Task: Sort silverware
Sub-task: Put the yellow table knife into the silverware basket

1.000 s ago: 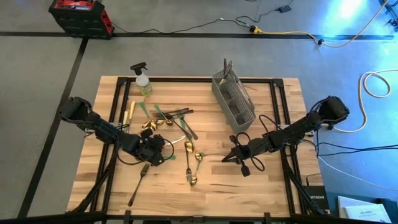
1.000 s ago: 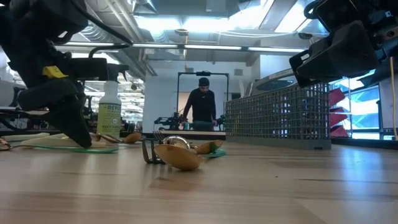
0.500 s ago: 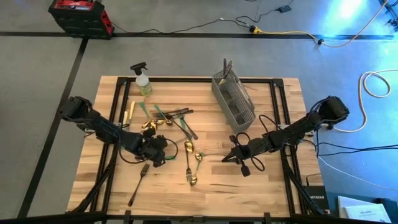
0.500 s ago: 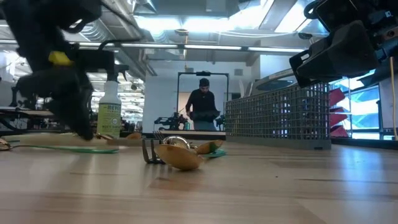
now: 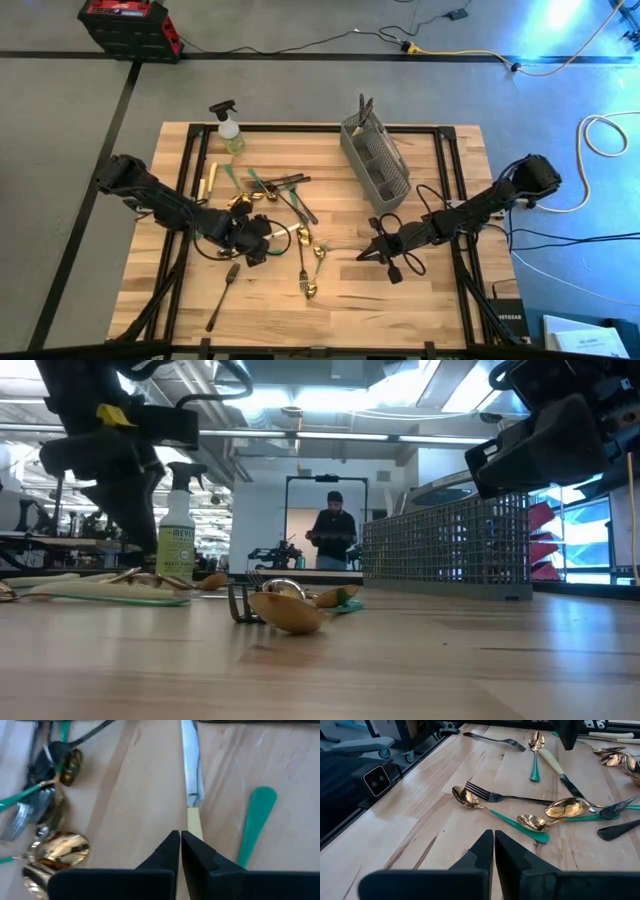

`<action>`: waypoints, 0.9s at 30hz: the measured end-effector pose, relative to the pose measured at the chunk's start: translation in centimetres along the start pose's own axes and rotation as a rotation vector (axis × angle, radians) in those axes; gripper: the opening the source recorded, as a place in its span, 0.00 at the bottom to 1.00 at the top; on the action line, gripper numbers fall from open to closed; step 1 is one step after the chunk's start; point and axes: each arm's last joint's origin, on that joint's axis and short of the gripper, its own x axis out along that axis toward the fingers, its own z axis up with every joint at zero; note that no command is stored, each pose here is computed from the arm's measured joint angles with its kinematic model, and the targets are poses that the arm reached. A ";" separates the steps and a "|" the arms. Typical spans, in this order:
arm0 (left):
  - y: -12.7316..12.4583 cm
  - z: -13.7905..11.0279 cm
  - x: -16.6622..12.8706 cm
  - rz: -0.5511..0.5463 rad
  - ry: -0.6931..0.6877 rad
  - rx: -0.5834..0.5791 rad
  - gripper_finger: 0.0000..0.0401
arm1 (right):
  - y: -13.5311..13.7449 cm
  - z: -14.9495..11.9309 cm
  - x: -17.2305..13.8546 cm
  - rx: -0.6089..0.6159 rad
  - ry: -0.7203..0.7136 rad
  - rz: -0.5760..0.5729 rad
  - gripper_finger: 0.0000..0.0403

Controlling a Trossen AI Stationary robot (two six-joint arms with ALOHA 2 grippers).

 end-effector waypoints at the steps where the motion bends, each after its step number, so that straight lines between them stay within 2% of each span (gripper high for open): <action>1: 0.0 -0.2 0.1 -0.009 0.012 -0.004 0.01 | 0.0 0.0 0.0 0.000 0.004 0.000 0.00; 6: -0.2 -1.2 0.5 -0.015 0.027 0.000 0.11 | 0.0 -0.1 0.0 0.000 0.009 -0.001 0.00; 12: -0.5 -2.2 1.6 -0.091 0.025 -0.019 0.34 | 0.0 -0.1 0.0 0.001 0.007 -0.001 0.00; 17: -0.2 -3.0 2.1 -0.076 0.046 -0.022 0.49 | 0.0 -0.1 0.0 0.001 0.006 0.000 0.00; 21: 0.2 -3.8 2.7 -0.066 0.070 -0.023 0.52 | 0.0 -0.1 0.0 0.001 0.007 0.000 0.00; 27: 0.5 -4.6 3.1 -0.076 0.104 -0.041 0.50 | 0.0 -0.1 0.0 0.001 0.007 -0.001 0.00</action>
